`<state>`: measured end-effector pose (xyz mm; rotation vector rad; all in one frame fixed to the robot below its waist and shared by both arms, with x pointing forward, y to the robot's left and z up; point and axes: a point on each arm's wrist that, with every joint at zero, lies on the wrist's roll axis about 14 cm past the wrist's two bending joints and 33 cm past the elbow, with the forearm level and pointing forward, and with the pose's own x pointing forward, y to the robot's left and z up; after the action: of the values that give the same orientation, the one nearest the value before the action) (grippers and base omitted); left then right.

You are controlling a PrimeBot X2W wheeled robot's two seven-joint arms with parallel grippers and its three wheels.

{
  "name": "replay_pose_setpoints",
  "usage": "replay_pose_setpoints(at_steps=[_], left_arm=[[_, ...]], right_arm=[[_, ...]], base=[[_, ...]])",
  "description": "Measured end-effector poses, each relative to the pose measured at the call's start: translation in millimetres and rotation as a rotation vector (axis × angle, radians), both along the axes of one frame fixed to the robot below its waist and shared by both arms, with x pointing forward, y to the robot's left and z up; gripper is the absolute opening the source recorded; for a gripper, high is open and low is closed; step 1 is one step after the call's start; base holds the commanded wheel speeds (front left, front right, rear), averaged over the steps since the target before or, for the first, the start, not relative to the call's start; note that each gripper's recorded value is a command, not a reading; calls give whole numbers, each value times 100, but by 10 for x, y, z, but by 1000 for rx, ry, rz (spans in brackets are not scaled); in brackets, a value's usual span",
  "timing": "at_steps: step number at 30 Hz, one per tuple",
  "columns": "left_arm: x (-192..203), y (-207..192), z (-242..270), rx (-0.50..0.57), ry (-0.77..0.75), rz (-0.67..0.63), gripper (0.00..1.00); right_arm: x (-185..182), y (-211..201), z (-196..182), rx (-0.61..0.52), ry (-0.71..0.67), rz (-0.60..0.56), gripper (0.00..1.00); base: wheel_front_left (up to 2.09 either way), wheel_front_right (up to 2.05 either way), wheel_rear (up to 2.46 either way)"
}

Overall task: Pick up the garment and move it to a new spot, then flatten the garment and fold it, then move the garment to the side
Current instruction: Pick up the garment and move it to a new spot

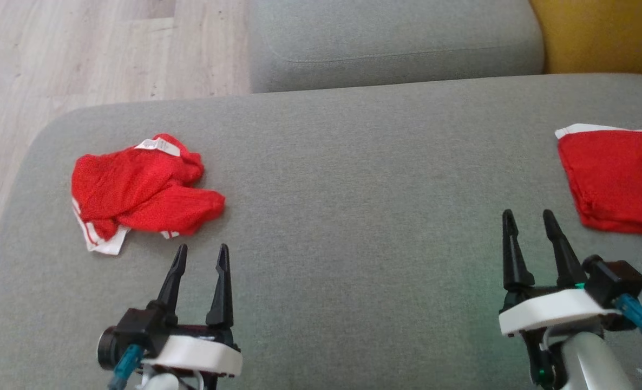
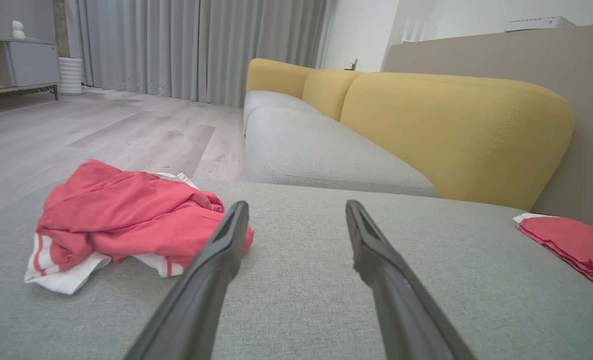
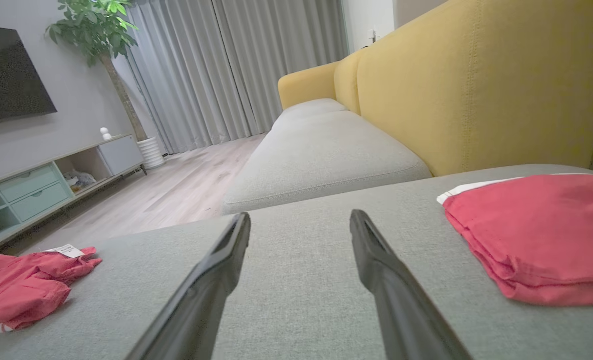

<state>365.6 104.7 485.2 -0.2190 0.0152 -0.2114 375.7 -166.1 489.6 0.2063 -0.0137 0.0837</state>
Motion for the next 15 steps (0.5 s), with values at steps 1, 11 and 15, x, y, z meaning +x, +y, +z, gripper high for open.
replay_pose_setpoints(at_steps=[1, 11, 15], left_arm=[[-4, 21, 5, 0, -1, 7, 100], [-136, 510, 79, -11, -22, 167, 100], [-242, 682, 95, -13, -29, 222, 100]], right_arm=[[9, 30, 9, 4, -3, 8, 100], [-51, 647, -123, 38, 40, 188, 100], [-28, 904, -99, 60, 39, 261, 100]], base=[[0, 0, 0], [0, 0, 0], [0, 0, 0]])
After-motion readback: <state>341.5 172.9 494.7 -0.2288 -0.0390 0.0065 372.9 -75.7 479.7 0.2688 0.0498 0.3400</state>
